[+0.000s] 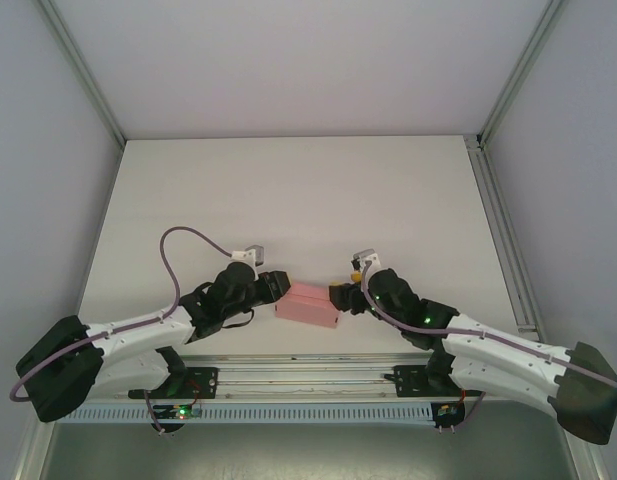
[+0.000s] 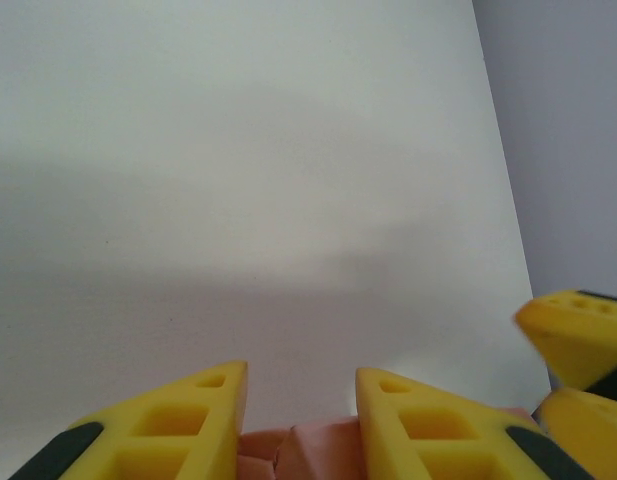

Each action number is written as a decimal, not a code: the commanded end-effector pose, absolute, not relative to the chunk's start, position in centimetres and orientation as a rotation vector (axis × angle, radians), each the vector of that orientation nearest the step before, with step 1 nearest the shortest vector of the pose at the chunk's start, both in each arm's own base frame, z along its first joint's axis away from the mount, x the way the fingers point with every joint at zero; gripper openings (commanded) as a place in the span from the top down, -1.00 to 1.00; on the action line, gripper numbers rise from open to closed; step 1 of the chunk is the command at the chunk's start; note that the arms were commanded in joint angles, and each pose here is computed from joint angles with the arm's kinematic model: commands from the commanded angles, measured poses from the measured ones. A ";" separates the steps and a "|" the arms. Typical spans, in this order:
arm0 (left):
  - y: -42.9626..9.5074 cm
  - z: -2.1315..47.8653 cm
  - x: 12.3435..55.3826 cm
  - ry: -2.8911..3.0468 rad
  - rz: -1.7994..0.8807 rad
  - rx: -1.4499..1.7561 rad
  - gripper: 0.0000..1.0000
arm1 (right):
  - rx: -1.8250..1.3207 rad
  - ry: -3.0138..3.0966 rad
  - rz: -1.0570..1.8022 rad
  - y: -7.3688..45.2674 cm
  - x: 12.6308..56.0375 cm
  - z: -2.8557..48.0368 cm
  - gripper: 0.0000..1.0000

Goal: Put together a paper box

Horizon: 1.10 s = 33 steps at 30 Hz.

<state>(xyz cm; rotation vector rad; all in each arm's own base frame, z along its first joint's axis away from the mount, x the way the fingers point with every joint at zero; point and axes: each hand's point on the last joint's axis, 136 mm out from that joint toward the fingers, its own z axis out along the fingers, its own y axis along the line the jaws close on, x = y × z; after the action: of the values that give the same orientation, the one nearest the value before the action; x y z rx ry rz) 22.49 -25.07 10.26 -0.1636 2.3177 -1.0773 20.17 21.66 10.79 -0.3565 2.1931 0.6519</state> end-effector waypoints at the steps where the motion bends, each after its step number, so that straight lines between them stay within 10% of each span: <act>1: -22.2 3.3 18.8 2.576 -0.845 -0.101 0.55 | -0.310 2.297 0.592 20.1 19.5 7.5 -0.21; 18: -20.4 1.5 17.2 2.578 -0.844 -0.119 1.00 | -0.382 2.209 0.628 18.4 17.5 4.7 0.09; 33: -19.7 4.1 17.4 2.470 -0.867 -0.075 1.00 | -0.539 2.134 0.936 25.1 17.8 13.0 -0.33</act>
<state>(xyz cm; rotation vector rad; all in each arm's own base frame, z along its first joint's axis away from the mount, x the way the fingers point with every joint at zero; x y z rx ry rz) 20.18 -23.04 10.47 -0.0734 2.2393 -1.0851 19.44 23.18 12.67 -0.4101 2.1365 0.8117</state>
